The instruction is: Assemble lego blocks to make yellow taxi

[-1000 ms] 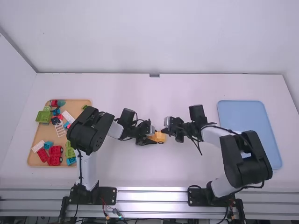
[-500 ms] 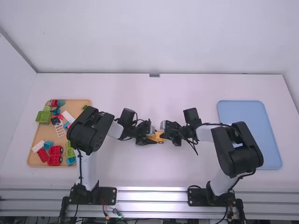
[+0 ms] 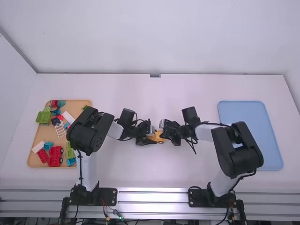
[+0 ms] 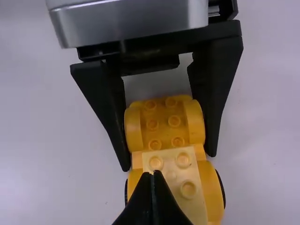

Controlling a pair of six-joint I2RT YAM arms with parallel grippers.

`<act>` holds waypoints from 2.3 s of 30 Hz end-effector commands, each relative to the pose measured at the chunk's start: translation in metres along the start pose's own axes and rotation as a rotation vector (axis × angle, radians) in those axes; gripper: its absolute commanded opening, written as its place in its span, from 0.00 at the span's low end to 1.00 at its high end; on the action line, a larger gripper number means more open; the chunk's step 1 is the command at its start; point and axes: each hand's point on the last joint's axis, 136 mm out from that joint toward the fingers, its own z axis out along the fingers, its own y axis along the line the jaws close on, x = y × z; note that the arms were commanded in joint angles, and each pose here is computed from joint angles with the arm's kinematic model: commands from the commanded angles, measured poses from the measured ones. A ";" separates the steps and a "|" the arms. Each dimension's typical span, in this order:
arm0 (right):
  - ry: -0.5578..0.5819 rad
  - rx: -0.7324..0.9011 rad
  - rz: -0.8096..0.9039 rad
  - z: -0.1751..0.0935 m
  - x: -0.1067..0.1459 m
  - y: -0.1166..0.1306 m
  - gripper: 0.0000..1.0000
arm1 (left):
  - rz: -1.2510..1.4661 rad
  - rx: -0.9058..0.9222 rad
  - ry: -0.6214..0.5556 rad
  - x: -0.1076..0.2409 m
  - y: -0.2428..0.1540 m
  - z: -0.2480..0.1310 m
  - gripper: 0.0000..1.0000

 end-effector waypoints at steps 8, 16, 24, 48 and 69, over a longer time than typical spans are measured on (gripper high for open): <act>0.051 0.035 -0.012 -0.001 0.010 -0.012 0.00 | -0.073 0.023 0.059 0.023 -0.016 0.005 0.27; -0.144 0.173 -0.089 -0.065 -0.079 -0.045 0.99 | -0.067 0.019 0.056 0.021 -0.013 0.006 0.33; -0.032 0.381 0.053 -0.103 -0.074 -0.068 0.99 | -0.069 0.020 0.057 0.021 -0.012 0.006 0.76; 0.011 0.378 0.034 -0.099 -0.068 -0.064 0.99 | -0.223 -0.208 0.289 -0.015 0.016 -0.103 0.99; -0.034 0.429 -0.021 -0.105 -0.083 -0.076 0.99 | -1.333 -1.231 0.460 0.091 0.011 -0.363 0.99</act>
